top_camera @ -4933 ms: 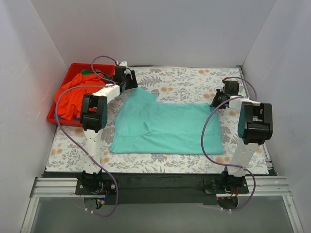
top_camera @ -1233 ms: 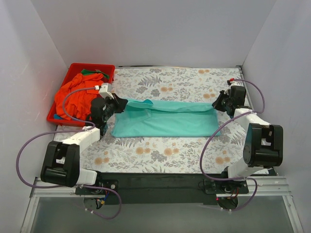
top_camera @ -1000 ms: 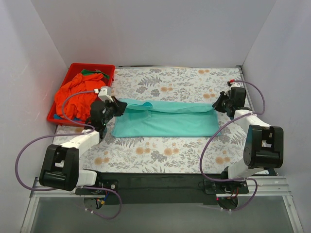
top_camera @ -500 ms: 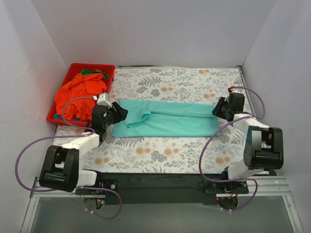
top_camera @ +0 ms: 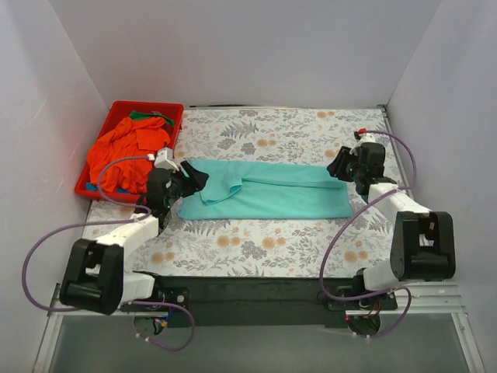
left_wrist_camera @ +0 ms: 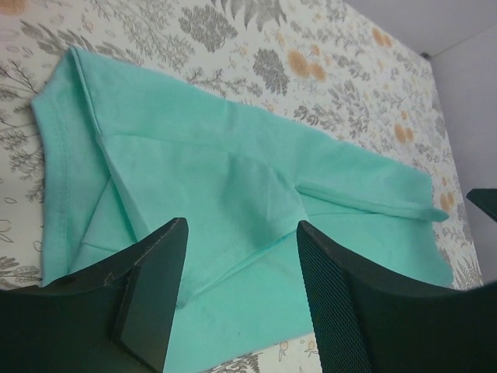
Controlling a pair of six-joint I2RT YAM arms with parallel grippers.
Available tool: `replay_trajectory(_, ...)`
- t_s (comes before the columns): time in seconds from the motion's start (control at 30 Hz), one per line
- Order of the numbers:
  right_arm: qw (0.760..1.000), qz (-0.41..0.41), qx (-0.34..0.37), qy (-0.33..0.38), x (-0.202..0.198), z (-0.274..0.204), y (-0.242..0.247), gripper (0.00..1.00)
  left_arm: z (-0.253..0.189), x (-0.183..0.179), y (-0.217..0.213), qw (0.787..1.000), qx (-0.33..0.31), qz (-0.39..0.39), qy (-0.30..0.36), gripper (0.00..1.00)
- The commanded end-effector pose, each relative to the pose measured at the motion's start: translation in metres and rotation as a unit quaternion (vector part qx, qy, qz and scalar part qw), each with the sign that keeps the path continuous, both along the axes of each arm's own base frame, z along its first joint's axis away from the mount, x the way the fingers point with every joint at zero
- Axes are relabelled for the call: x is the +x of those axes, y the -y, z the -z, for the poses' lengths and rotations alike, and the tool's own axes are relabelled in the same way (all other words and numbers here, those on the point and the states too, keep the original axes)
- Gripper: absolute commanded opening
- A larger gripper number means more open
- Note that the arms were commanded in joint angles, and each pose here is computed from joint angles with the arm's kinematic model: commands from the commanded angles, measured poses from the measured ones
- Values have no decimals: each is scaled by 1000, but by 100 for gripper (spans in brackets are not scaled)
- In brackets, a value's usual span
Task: Fold and stack the t-shirts
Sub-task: Fold the tshirt
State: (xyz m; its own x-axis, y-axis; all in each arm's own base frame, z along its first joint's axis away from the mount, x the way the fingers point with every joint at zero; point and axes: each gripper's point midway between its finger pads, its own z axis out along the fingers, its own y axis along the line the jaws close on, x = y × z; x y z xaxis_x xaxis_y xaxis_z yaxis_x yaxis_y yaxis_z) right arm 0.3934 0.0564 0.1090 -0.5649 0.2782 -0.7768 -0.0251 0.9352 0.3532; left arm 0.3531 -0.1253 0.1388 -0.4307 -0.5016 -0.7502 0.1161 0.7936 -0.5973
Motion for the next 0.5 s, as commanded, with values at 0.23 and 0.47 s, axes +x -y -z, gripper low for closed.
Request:
replay_trajectory(0.23,997,-72,12,-13,41,29,-30,43,47,25,65,995,4,75,-61,57)
replay_trajectory(0.47,996,-75,19,-34,25,43,-33,41,62,29,59,995,21,59,-76,57)
